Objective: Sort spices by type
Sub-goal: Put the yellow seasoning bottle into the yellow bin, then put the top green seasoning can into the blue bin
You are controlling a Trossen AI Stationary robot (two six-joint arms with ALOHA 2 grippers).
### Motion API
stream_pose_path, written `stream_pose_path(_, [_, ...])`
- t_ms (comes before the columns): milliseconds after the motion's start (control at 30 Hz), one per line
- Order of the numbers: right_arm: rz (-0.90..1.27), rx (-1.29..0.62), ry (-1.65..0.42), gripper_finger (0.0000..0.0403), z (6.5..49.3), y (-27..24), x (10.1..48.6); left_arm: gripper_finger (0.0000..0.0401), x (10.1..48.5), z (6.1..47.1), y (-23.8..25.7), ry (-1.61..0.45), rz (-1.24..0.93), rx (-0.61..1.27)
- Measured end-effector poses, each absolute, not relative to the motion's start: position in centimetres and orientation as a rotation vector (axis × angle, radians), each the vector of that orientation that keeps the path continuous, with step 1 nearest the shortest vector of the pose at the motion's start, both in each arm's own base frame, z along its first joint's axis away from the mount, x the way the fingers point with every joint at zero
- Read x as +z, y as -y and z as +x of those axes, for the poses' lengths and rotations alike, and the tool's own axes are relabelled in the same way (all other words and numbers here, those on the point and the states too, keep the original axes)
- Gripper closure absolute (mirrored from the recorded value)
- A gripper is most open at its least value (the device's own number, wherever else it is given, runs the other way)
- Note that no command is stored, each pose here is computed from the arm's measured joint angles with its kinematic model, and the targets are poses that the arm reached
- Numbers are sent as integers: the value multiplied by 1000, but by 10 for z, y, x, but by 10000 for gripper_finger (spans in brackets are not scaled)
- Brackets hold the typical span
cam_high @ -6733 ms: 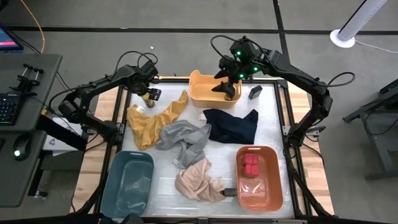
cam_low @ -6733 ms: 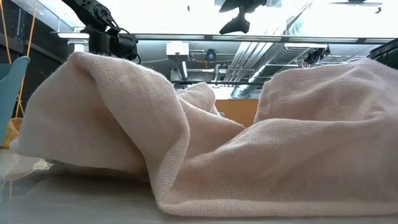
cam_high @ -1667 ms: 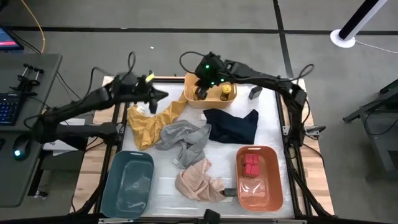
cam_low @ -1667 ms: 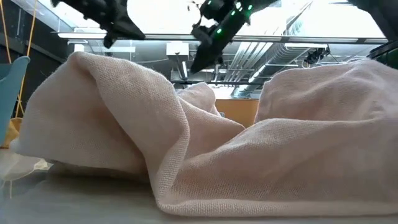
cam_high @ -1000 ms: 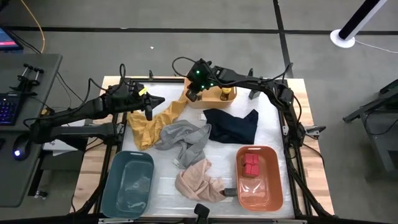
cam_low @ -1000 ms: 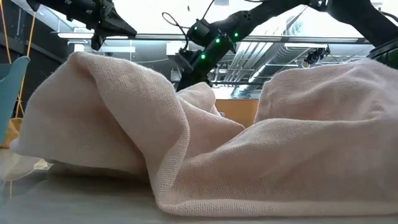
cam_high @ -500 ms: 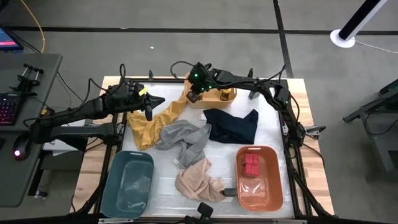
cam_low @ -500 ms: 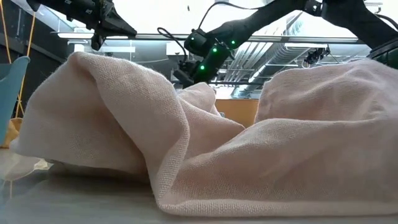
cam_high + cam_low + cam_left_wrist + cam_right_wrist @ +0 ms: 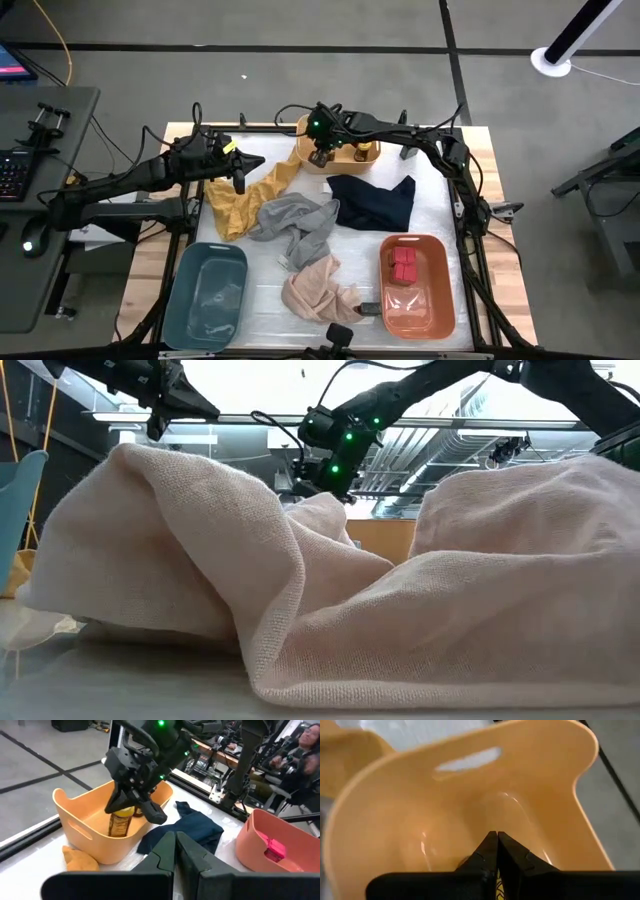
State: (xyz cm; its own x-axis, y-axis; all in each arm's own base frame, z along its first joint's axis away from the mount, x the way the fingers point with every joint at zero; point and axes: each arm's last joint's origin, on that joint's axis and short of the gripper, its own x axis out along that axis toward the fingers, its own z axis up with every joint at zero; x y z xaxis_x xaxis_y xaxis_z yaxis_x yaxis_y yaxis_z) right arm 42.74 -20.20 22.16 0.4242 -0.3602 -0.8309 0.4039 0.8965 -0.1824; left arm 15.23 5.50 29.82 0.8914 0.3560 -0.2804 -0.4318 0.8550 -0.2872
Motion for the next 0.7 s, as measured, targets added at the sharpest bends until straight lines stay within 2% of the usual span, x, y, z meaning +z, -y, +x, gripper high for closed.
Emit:
stream_pose_path(233, [-26, -511, -1122, 403, 410, 208, 232, 401, 298, 152, -56, -221, -333, 438])
stream_pose_path(467, [-6, -524, -1254, 403, 390, 218, 231, 401, 298, 152, -57, -221, -313, 467])
stream_pose_path(700, [-5, -553, -1236, 403, 387, 226, 233, 401, 298, 152, -57, -222, -306, 469])
